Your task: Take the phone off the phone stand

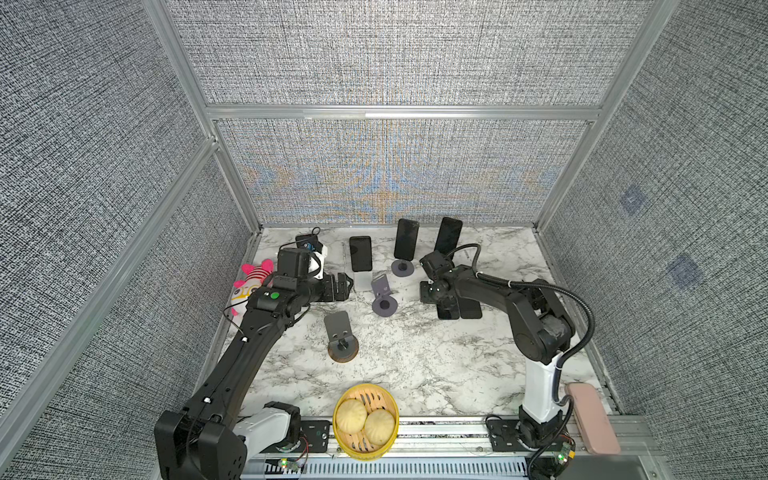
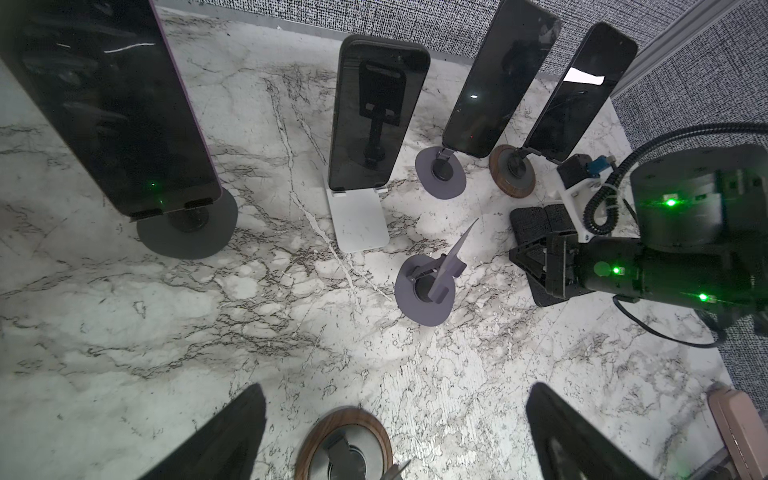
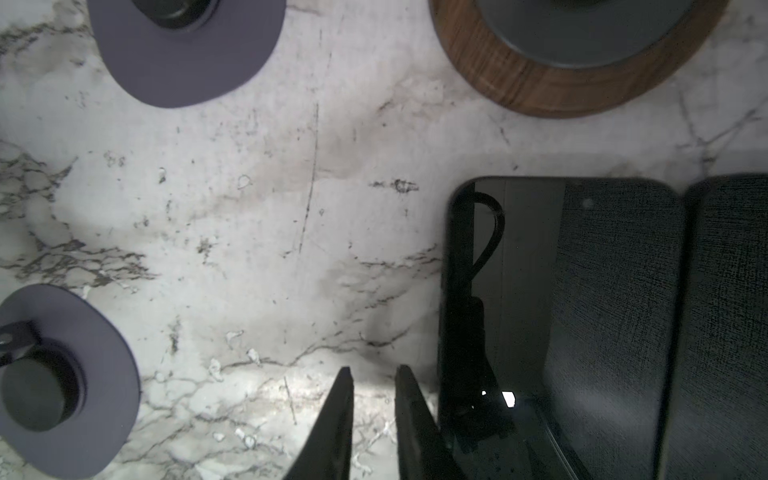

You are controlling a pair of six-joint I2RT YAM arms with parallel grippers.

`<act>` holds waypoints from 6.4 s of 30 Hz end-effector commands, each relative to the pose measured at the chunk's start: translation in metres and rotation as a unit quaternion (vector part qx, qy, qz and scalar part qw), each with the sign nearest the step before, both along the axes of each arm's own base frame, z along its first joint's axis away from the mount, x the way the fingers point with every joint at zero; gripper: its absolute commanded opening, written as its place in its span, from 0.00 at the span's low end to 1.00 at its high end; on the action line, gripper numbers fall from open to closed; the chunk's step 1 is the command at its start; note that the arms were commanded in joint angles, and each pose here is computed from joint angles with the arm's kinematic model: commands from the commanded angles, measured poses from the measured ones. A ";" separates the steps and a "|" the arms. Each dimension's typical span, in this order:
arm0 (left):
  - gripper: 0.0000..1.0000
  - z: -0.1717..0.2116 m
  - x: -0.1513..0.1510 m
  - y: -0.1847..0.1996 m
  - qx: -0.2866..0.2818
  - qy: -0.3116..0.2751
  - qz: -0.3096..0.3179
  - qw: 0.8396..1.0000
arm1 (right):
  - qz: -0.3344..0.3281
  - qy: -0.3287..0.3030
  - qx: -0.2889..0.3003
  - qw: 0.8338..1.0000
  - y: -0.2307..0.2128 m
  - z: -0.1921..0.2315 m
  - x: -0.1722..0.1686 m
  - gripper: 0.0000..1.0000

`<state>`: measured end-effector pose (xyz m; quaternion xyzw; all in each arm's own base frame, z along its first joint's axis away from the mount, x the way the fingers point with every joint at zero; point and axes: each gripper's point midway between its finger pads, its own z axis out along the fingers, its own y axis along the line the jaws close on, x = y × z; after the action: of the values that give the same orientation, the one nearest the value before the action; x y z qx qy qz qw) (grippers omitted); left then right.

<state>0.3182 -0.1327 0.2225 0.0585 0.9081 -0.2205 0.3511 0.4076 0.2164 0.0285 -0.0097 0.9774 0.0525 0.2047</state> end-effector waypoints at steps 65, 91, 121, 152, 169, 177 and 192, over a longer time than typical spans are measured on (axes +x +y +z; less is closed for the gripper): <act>0.99 -0.010 0.137 0.111 0.187 -0.069 0.207 0.958 | 0.097 -0.012 0.100 0.990 -0.014 0.104 -0.099 0.63; 0.98 -0.060 0.205 0.107 0.151 -0.031 0.193 0.969 | 0.094 -0.023 0.091 0.991 -0.029 0.112 -0.113 0.63; 0.64 -0.034 0.200 0.111 0.137 -0.029 0.205 0.969 | 0.122 -0.030 0.112 0.986 -0.017 0.110 -0.108 0.63; 0.00 0.049 0.022 -0.059 -0.219 0.074 -0.167 0.959 | 0.250 -0.139 0.235 0.929 0.083 0.215 -0.135 0.45; 0.00 0.021 0.007 -0.080 -0.211 0.103 -0.189 0.953 | 0.283 -0.147 0.222 0.921 0.153 0.219 -0.128 0.42; 0.00 0.021 0.008 -0.079 -0.207 0.099 -0.186 0.955 | 0.289 -0.139 0.237 0.917 0.169 0.216 -0.128 0.38; 0.00 0.018 0.010 -0.078 -0.203 0.098 -0.180 0.957 | 0.271 -0.125 0.250 0.921 0.176 0.203 -0.125 0.13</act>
<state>0.3276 -0.2084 0.2343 0.1186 0.8560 -0.4567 0.2111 0.2799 0.3902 0.2311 -0.2339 0.8614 0.3423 0.2935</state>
